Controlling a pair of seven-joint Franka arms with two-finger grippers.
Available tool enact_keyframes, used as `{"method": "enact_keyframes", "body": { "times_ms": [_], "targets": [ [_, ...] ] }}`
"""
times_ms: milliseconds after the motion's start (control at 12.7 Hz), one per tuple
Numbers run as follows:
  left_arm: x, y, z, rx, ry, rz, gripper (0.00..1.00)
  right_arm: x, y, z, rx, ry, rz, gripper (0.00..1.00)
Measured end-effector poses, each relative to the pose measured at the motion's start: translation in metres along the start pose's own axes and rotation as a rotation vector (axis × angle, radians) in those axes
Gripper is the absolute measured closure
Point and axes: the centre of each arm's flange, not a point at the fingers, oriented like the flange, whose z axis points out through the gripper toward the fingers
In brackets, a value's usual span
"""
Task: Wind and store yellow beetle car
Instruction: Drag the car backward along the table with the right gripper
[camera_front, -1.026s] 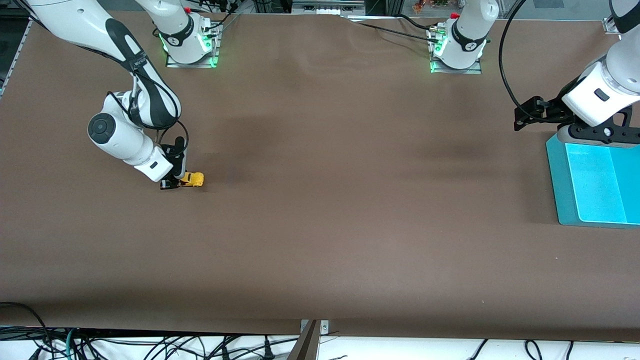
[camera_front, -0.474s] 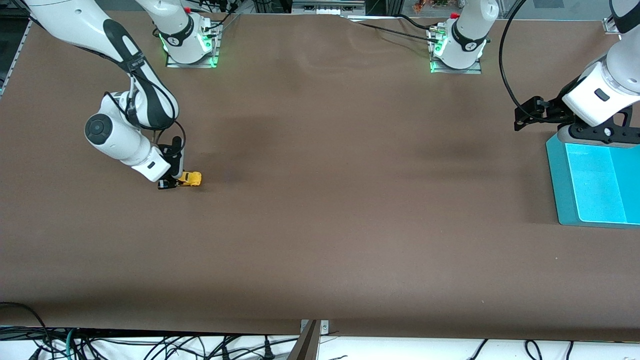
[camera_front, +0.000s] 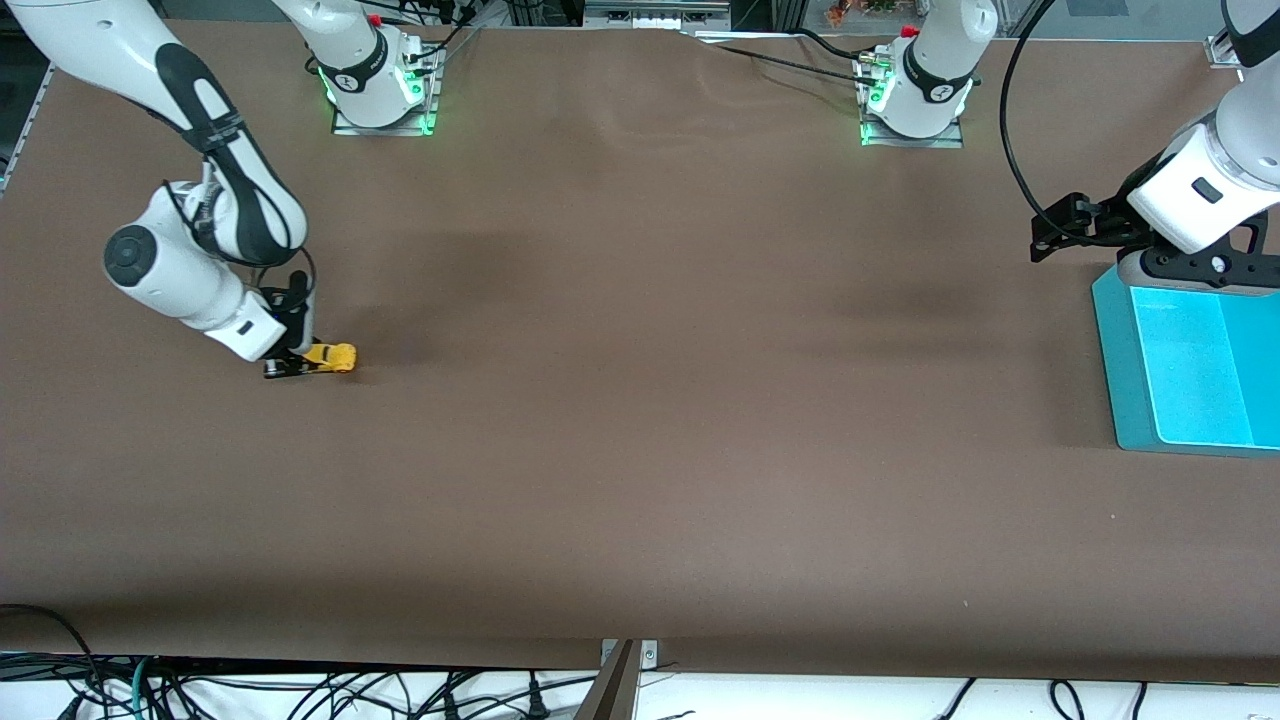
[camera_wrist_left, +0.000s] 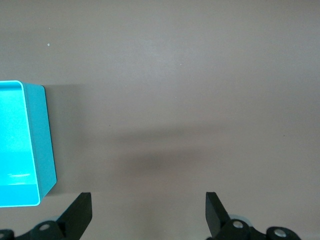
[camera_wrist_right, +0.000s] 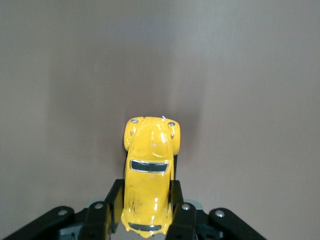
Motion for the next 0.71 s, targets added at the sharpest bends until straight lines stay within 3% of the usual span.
{"method": "enact_keyframes", "body": {
  "times_ms": [316, 632, 711],
  "targets": [
    [0.000, 0.000, 0.000, 0.000, 0.000, 0.000, 0.00, -0.075, -0.021, -0.006, -0.014, -0.014, -0.002, 0.59],
    [0.000, -0.002, 0.001, 0.000, -0.001, -0.004, 0.00, -0.078, -0.022, -0.006, 0.000, -0.008, 0.003, 0.59],
    [0.000, -0.003, 0.001, 0.000, -0.004, -0.006, 0.00, -0.077, -0.024, -0.003, 0.029, 0.006, 0.007, 0.52]
  ]
}}
